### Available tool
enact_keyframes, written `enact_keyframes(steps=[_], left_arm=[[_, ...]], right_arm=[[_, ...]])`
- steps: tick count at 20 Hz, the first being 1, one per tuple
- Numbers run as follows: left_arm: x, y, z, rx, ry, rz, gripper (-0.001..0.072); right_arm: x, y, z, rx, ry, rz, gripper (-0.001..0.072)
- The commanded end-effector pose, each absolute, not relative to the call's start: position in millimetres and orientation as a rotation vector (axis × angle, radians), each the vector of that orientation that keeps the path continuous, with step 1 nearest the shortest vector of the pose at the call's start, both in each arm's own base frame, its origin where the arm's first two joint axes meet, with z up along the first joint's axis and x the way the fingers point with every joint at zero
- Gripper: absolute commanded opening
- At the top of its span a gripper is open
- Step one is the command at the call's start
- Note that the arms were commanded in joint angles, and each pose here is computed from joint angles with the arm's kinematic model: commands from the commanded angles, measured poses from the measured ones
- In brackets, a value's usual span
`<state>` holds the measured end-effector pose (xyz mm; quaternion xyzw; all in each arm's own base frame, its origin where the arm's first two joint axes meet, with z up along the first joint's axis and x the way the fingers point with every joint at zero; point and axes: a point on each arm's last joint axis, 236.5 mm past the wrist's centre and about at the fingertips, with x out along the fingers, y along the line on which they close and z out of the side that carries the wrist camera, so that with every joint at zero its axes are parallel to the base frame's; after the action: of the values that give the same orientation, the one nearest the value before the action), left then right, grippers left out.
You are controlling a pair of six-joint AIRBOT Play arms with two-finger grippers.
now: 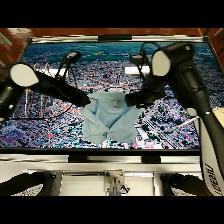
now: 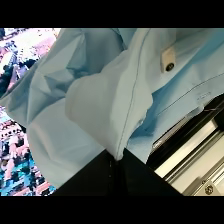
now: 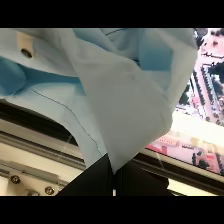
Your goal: Fold the shirts.
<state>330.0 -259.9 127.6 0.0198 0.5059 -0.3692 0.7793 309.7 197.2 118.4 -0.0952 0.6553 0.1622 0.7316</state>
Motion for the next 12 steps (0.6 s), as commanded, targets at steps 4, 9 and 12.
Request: enact_keyframes(steps=[4, 9, 12], left_arm=[[352, -253, 93, -0.025, 1.130, -0.747, 0.0368], [373, -187, 118, -0.024, 1.146, -0.635, 0.0680], [385, -118, 138, 0.007, 1.128, -0.471, 0.0698]], right_arm=[[320, 209, 90, -0.210, 1.471, 0.333, 0.0072], [313, 223, 92, -0.167, 1.486, 0.391, 0.0072], [315, 224, 92, -0.166, 1.476, 0.395, 0.0072]])
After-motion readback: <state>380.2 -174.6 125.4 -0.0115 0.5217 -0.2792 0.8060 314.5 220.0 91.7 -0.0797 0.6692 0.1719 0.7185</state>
